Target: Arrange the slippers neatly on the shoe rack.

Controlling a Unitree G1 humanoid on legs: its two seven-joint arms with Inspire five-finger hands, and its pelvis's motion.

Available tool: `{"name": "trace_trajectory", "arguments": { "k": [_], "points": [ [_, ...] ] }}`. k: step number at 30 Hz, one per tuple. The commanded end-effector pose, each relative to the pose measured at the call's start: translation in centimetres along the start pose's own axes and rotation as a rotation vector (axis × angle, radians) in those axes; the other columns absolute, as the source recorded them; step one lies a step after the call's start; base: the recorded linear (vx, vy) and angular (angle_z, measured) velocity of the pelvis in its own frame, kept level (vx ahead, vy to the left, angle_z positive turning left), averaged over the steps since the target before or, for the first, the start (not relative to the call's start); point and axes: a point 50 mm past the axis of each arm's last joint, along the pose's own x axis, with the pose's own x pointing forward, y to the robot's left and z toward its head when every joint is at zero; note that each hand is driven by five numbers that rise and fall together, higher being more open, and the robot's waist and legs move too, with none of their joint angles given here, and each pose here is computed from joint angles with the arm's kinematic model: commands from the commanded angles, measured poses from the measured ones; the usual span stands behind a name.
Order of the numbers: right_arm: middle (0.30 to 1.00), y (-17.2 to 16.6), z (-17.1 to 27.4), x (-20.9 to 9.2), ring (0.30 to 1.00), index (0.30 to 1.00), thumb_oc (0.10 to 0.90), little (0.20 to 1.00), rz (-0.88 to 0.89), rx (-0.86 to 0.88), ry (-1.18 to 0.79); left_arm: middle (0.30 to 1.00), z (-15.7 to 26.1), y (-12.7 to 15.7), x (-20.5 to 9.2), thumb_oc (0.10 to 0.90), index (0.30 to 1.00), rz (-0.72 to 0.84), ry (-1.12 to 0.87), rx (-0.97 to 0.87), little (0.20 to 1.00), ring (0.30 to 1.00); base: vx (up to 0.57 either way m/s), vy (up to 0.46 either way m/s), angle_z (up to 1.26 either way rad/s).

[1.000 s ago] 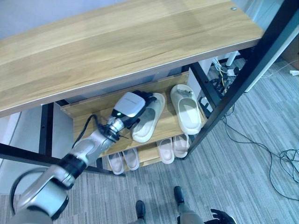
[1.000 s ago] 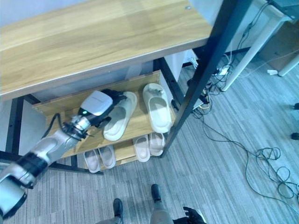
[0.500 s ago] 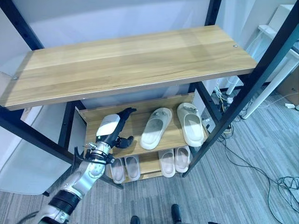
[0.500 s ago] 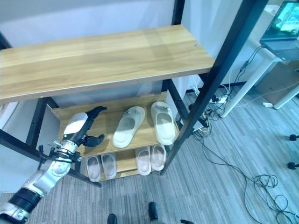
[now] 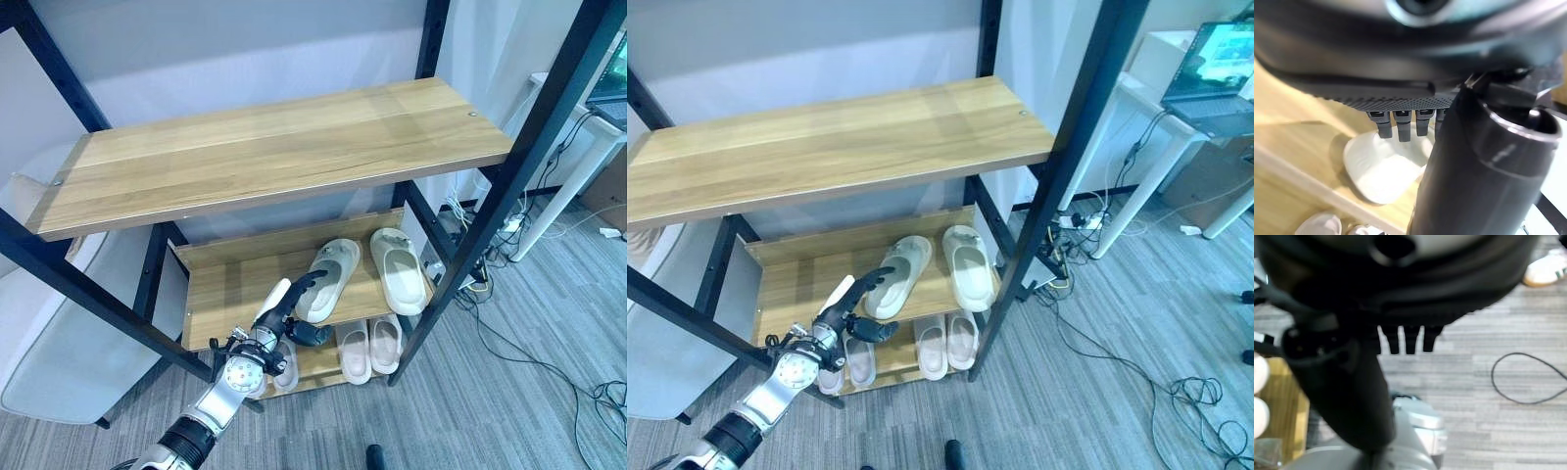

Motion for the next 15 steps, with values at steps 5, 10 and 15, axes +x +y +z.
{"name": "trace_trajectory", "arguments": {
  "k": [5, 10, 15],
  "points": [
    [0.900, 1.5, -0.2, 0.0, 0.900, 0.900, 0.800, 0.900, 0.041, 0.025, 0.015, 0.900, 3.3, 3.5, 2.5, 0.800, 0.900, 0.107, -0.139, 0.032, 0.900, 0.900, 0.00, 0.000, 0.00],
    [0.900, 1.4, -0.4, 0.0, 0.900, 0.900, 0.800, 0.900, 0.042, 0.040, 0.020, 0.900, 4.7, 5.0, 1.8, 0.800, 0.900, 0.160, -0.220, 0.013, 0.900, 0.900, 0.00, 0.000, 0.00],
    [0.900, 1.5, -0.6, -0.1, 0.900, 0.900, 0.800, 0.900, 0.042, 0.075, 0.035, 0.900, 6.6, 6.2, 0.8, 0.800, 0.900, 0.194, -0.322, -0.205, 0.900, 0.900, 0.00, -0.001, 0.01]
  ]
}}
